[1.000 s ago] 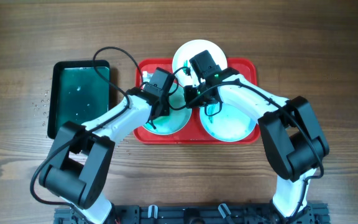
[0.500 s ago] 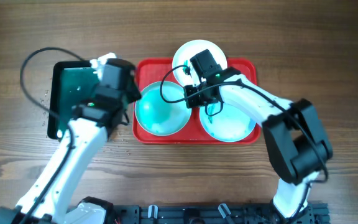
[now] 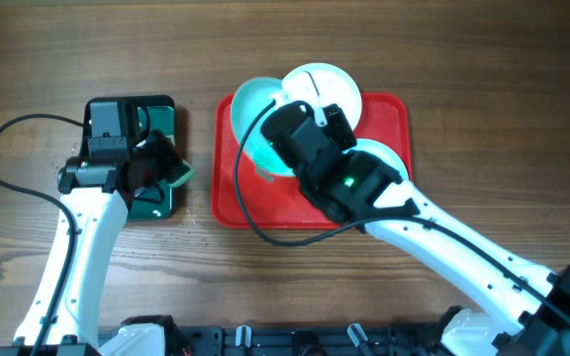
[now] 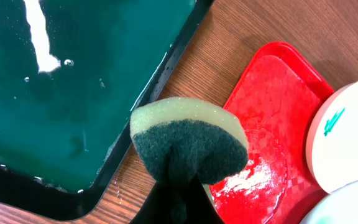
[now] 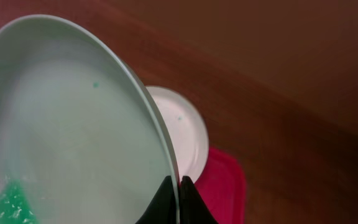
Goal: Clean dirty plates on tray and stack at the side
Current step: 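Lift the cleaned plate with the right gripper and place it right of the tray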
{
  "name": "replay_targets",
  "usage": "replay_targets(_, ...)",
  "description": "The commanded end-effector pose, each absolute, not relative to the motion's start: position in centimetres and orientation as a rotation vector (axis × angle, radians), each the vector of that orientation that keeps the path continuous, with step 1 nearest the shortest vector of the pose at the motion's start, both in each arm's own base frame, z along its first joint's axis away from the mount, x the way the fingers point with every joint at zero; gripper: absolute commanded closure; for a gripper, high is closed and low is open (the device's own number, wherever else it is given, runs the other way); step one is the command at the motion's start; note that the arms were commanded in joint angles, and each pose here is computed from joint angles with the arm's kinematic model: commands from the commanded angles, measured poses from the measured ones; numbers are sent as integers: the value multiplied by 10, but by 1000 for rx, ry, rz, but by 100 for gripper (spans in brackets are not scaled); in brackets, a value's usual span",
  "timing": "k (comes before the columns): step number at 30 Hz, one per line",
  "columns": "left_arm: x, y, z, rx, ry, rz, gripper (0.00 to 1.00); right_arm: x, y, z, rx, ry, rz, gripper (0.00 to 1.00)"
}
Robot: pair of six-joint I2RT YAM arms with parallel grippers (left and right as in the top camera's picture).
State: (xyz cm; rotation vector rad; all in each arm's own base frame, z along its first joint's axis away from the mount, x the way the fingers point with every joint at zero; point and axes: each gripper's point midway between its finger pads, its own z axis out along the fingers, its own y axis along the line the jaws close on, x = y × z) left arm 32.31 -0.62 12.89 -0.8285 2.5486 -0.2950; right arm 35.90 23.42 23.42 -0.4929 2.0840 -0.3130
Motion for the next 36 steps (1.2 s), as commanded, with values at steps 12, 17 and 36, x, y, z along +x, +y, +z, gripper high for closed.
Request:
replay_targets(12,321,-8,128,-828,2554,-314,96,335,275,317,-884,1609,-860,96)
replay_targets(17,321,-8,128,-828,2554,-314,96,333,279,317,-821,1627,-797,96)
replay_targets(36,320,-16,128,-808,2569,-354,96,408,-63,152,659,2510,232,96)
